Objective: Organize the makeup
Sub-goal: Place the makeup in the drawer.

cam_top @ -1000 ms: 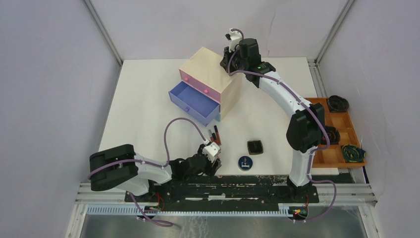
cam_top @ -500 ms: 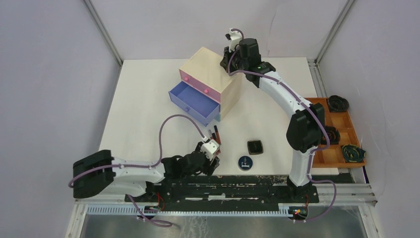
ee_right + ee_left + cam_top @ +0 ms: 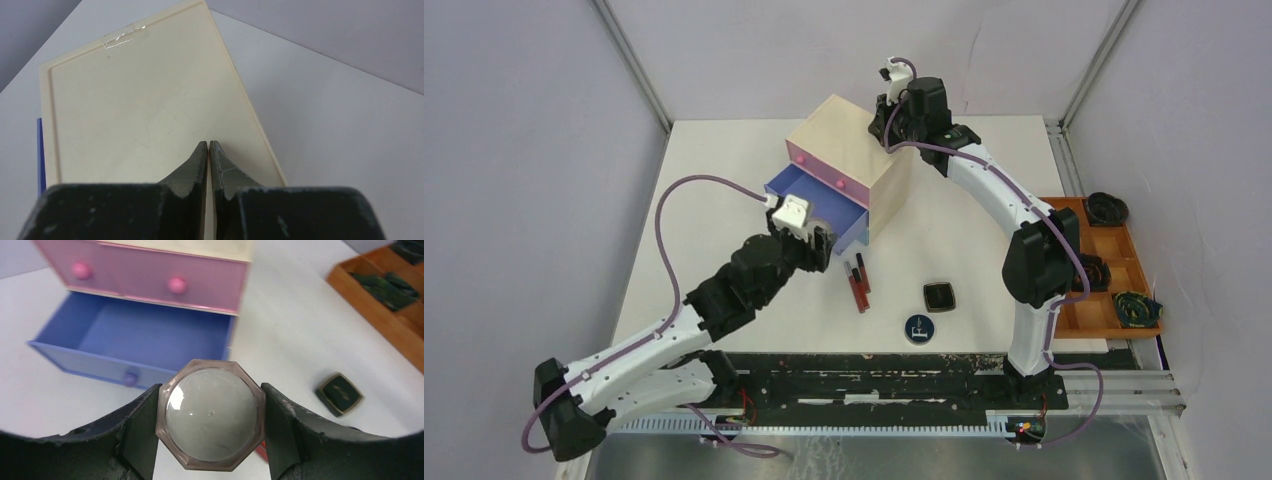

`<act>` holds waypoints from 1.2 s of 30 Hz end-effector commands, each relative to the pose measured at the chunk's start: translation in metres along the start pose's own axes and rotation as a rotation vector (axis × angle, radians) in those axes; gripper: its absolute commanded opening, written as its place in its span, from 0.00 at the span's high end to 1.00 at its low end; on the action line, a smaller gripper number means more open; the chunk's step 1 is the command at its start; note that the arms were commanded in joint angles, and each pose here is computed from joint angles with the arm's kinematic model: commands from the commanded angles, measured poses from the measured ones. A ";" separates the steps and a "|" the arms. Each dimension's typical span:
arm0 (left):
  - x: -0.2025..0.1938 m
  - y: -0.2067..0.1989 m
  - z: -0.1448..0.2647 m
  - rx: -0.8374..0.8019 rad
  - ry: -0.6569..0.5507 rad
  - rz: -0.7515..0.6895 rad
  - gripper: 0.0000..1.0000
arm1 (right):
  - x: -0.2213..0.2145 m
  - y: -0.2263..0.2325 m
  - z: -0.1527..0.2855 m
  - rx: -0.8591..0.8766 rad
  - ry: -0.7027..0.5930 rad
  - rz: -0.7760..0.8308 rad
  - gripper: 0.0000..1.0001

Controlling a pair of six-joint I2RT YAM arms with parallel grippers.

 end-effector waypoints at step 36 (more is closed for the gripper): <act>0.006 0.122 -0.117 0.207 -0.181 -0.155 0.97 | -0.178 -0.054 0.022 -0.208 0.725 -0.082 0.89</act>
Point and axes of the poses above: each gripper's point midway between its finger pads, its own z axis back along the fingers, its own y axis along the line the jaws close on, x = y × z, the point moved 6 cm from there along z, back along the fingers, and after that the axes turned 5 degrees about -z, right-handed, at the moved point
